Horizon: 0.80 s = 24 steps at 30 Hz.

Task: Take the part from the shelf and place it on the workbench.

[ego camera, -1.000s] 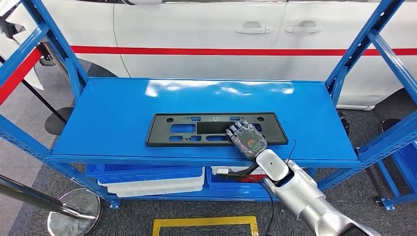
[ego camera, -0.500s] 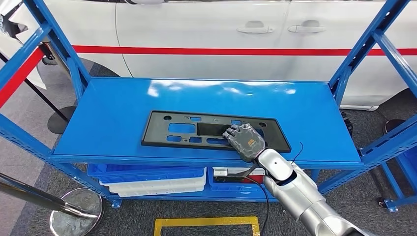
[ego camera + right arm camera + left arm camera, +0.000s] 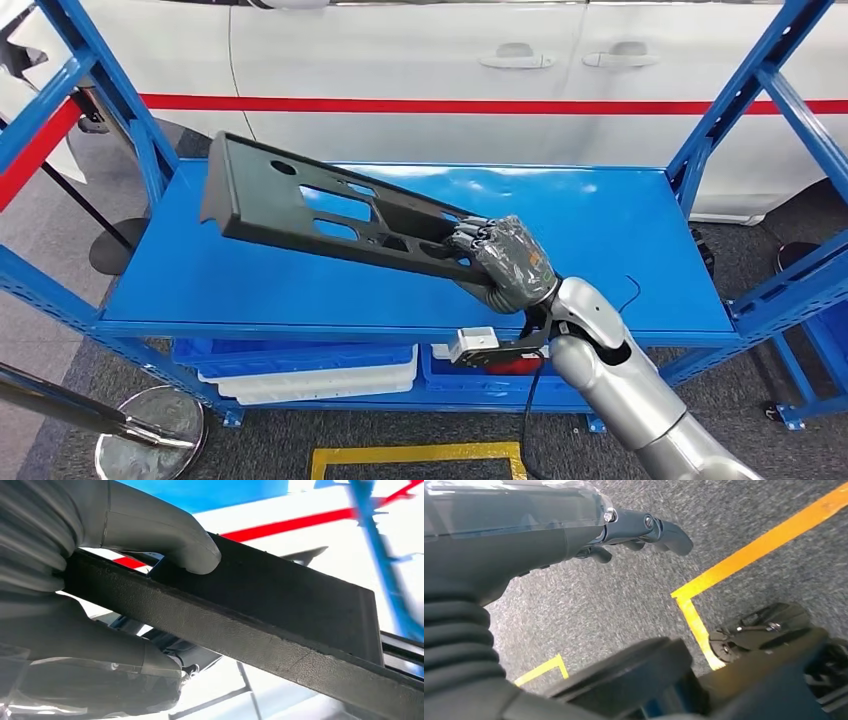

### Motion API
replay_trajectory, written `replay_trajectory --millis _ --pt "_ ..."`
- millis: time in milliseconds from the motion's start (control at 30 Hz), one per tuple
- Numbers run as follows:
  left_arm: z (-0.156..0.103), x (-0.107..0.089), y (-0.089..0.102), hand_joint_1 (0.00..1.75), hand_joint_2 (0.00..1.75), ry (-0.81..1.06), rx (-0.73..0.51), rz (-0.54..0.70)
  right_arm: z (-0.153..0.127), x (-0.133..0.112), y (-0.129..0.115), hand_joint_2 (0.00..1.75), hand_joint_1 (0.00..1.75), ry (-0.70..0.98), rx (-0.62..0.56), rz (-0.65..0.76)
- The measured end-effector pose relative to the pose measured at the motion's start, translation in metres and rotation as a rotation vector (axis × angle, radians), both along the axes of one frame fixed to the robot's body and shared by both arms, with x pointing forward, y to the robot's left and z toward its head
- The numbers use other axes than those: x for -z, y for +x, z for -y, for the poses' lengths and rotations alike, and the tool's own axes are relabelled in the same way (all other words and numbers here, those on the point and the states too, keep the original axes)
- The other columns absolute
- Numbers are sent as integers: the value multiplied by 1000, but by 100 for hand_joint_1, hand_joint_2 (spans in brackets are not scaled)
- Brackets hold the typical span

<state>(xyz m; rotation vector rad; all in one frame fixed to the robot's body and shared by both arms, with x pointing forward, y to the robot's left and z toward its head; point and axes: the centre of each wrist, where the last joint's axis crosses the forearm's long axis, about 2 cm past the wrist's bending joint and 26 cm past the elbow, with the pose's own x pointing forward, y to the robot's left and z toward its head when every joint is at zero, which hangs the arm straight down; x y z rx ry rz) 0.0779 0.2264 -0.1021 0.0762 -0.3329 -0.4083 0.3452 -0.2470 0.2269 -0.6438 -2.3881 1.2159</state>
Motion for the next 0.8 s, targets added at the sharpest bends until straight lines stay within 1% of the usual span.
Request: replay_trajectory --millis 67,133,233,400,467,567,667,800 --pt "0 0 0 0 175 0 -2 2 -1 -9 -3 175 168 69 -74 -10" --pt "0 0 0 0 175 -2 -7 7 -3 -20 -7 175 166 159 -173 -33" --pt "-1 0 -1 0 175 -5 -16 10 -4 -34 -15 175 167 273 -311 -101" --pt "-1 1 -3 0 175 -7 -18 13 -4 -49 -23 175 171 341 -427 -150" --pt "-1 1 -3 0 175 -8 -22 19 -4 -49 -25 175 171 375 -497 -233" --pt "-1 0 -2 0 175 -2 -22 41 -5 -39 -31 175 171 434 -645 -420" --pt "-2 0 0 0 175 21 -15 65 -6 -17 -43 175 171 475 -763 -567" --pt "-2 -1 3 0 175 41 -49 80 -9 13 -62 175 171 502 -799 -703"
